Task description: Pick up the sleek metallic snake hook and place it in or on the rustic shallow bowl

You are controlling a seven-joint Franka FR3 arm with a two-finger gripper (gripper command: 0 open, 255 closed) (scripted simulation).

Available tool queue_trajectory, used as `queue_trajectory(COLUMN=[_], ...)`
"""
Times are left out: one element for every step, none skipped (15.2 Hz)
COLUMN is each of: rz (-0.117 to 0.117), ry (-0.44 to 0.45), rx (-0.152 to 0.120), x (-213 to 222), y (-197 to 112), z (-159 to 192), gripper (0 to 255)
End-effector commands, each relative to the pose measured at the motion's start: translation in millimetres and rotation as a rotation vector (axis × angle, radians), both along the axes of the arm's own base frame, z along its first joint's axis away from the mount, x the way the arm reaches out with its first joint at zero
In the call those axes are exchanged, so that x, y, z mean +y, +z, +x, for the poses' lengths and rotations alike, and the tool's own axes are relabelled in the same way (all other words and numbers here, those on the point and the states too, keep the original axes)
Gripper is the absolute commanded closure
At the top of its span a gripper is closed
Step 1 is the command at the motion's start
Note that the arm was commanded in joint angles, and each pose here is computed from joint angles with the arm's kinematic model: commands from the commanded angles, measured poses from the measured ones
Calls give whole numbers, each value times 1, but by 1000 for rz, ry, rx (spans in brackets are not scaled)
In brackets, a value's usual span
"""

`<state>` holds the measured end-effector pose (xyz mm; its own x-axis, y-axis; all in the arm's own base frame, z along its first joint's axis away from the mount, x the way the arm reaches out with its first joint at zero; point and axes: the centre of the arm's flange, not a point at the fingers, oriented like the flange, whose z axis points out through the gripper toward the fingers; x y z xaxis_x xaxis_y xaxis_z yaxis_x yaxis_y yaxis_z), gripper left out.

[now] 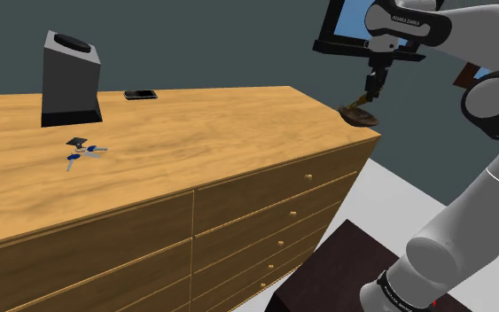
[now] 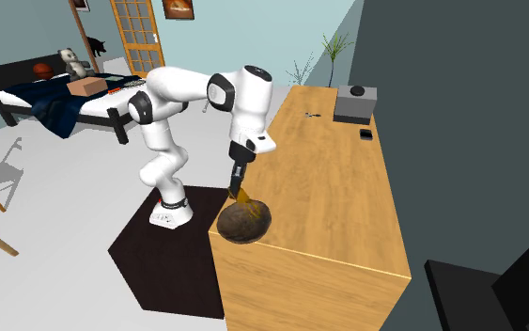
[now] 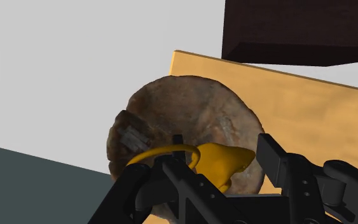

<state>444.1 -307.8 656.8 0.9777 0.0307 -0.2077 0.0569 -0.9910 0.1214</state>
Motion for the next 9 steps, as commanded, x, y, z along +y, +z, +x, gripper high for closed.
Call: queue_trajectory(rz=[0,0,0,0,0,0,0,0,0], ry=[0,0,0,0,0,0,0,0,0], rx=[0,0,0,0,0,0,0,0,0], x=[1,1,1,1,1,1,1,1,1], y=[-12,-17,-22,-28,-33,-38,-44,-49,-54], z=[1,1,1,1,1,1,1,1,1], gripper=[255,255,255,255,255,255,255,255,255])
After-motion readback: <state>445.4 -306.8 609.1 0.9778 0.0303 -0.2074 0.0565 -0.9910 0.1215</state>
